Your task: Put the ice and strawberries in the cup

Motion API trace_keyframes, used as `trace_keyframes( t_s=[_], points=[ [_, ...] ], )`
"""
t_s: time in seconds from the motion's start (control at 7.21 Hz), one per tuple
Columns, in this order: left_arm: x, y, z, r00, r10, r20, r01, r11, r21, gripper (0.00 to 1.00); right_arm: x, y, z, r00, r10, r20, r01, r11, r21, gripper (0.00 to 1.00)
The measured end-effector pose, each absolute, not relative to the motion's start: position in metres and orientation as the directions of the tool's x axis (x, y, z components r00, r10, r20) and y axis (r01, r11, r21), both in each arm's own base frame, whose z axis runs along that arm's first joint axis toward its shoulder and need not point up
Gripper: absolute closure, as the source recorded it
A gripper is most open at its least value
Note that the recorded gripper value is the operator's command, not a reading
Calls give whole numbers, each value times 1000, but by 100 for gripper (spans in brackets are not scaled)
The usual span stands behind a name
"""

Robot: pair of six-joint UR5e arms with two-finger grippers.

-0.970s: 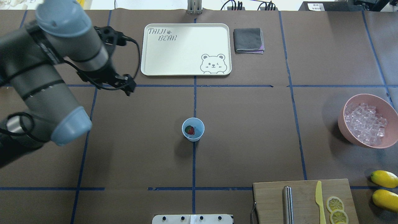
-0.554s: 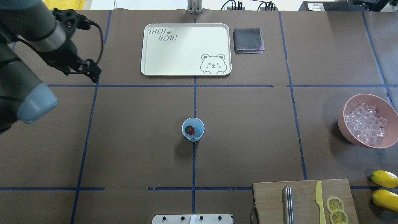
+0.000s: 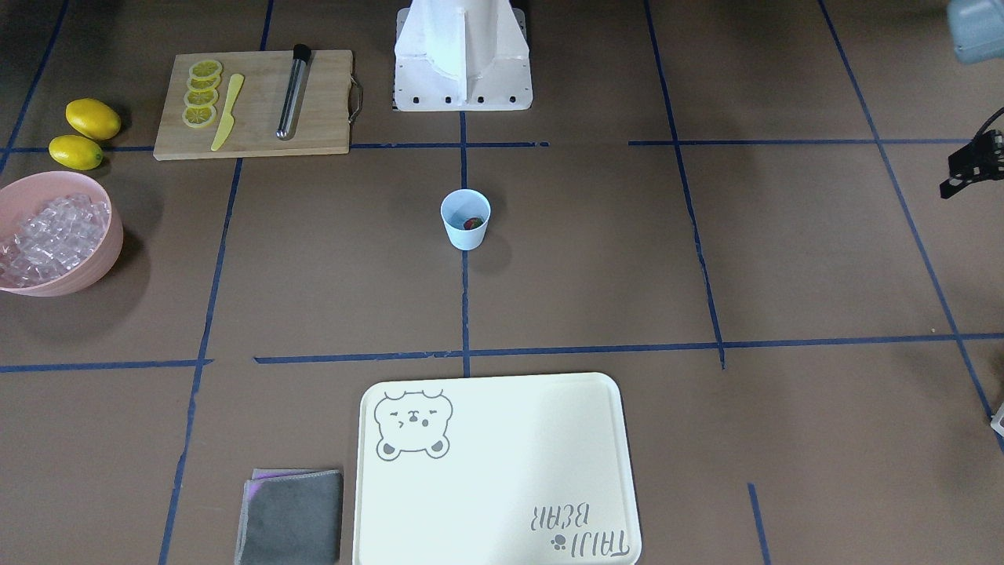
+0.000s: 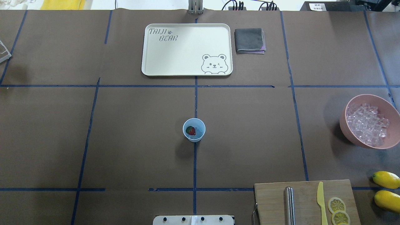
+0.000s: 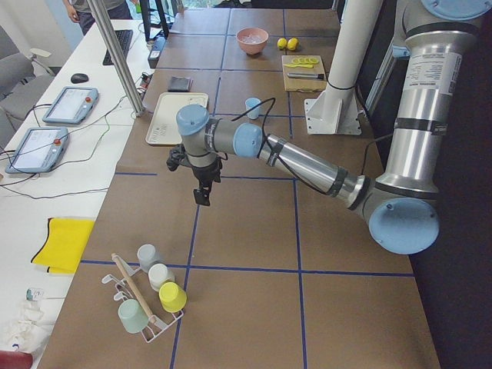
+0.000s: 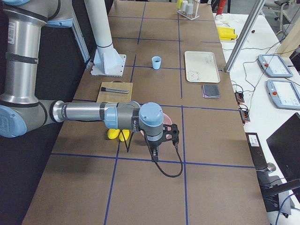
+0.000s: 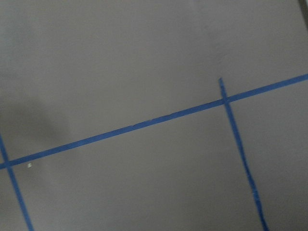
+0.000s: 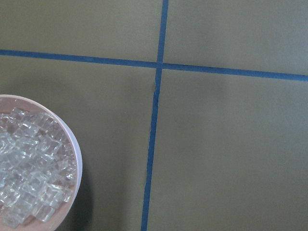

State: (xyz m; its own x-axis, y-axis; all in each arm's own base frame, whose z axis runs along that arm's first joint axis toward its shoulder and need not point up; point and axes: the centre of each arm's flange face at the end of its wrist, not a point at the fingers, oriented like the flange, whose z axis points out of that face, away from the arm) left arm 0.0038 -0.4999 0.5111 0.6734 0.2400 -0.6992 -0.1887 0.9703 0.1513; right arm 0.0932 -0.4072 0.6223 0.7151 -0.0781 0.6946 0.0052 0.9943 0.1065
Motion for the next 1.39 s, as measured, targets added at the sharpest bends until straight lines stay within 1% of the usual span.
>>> trace_keyframes(
  t_s=[0.28, 0.55, 0.69, 1.11, 1.39],
  points=[
    [-53, -472, 570, 684, 155, -713, -126, 988, 94, 0, 93, -407, 622, 715, -78, 695, 5, 994, 107, 0],
    [-79, -448, 620, 686, 147, -712, -101, 989, 106, 0, 93, -407, 622, 715, -78, 695, 4, 994, 107, 0],
    [-84, -439, 634, 689, 136, -712, -85, 991, 107, 0, 93, -407, 622, 715, -78, 695, 4, 994, 107, 0],
    [-86, -435, 639, 694, 68, -716, -29, 997, 67, 0, 93, -407, 622, 715, -78, 695, 5, 994, 107, 0],
    [-86, -437, 637, 689, 76, -721, -28, 997, 79, 0, 93, -407, 622, 715, -78, 695, 5, 994, 107, 0]
  ],
)
